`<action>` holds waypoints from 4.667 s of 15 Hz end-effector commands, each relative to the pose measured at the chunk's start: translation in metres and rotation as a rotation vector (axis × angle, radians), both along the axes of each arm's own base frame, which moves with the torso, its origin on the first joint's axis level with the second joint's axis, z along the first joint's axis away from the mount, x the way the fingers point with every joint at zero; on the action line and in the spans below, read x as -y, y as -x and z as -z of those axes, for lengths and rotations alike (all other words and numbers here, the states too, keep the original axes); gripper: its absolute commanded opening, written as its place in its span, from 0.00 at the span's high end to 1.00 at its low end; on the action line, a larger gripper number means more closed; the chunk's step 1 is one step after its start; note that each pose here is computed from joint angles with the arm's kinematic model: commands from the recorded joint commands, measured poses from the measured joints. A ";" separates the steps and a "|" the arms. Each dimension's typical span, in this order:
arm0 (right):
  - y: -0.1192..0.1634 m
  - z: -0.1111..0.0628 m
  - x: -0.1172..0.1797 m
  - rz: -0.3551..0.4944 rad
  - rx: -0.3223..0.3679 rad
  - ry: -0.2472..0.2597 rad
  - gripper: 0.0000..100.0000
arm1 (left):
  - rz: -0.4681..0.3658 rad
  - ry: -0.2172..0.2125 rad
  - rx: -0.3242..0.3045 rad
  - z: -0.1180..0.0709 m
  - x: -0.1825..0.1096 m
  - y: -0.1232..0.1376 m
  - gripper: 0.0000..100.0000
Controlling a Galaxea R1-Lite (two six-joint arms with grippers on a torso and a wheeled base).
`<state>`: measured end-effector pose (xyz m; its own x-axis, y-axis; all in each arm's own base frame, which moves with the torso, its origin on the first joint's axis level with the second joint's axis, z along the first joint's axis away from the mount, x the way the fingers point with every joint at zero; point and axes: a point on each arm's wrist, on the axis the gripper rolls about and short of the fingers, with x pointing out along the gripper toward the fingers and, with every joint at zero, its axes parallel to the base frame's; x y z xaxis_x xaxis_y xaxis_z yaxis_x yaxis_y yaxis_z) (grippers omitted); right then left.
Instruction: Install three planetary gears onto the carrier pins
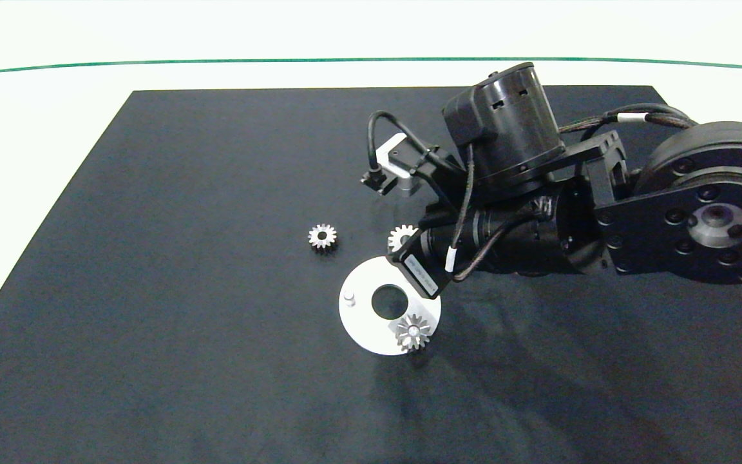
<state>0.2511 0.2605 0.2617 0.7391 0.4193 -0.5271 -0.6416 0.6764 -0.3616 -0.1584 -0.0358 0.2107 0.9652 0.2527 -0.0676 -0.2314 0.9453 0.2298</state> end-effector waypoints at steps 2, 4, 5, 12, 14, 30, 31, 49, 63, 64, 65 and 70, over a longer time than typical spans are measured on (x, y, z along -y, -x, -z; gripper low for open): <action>-0.005 0.005 0.016 0.052 -0.012 -0.012 0.84 | 0.000 0.004 -0.021 0.002 -0.001 -0.003 0.00; -0.009 0.016 0.016 0.060 -0.014 -0.013 0.84 | 0.000 0.004 -0.021 0.003 -0.001 -0.003 0.00; -0.010 0.019 0.014 0.060 -0.009 -0.019 0.84 | -0.002 0.003 -0.020 0.003 0.000 -0.002 0.00; -0.020 0.030 0.005 0.081 -0.007 -0.056 0.84 | 0.000 0.003 -0.018 0.003 0.000 -0.002 0.00; -0.023 0.035 0.002 0.081 -0.014 -0.048 0.84 | -0.002 0.004 -0.021 0.004 -0.001 -0.002 0.00; -0.031 0.047 0.004 0.101 -0.038 -0.029 0.84 | -0.003 0.004 -0.023 0.006 0.000 -0.002 0.00; -0.032 0.048 0.003 0.101 -0.040 -0.027 0.84 | -0.003 0.005 -0.026 0.006 0.000 -0.003 0.00; -0.038 0.050 0.002 0.108 -0.021 -0.042 0.84 | -0.005 0.006 -0.027 0.006 0.000 -0.003 0.00; -0.035 0.054 0.004 0.119 -0.043 -0.046 0.00 | -0.008 0.007 -0.036 0.007 0.000 -0.005 0.00; -0.035 0.054 0.004 0.121 -0.045 -0.049 0.00 | -0.008 0.008 -0.045 0.007 -0.001 -0.007 0.00; -0.033 0.052 0.005 0.132 -0.051 -0.067 0.00 | -0.004 0.006 -0.057 0.005 -0.002 -0.010 0.00; 0.036 -0.014 0.078 0.150 0.061 -0.197 0.00 | 0.138 0.042 -0.149 -0.068 -0.023 -0.108 0.00</action>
<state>0.2553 0.2244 0.2432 0.7919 0.3756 -0.4814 -0.5403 0.7984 -0.2659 -0.1115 -0.0254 0.2453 0.9747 0.1857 -0.1247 -0.1540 0.9614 0.2280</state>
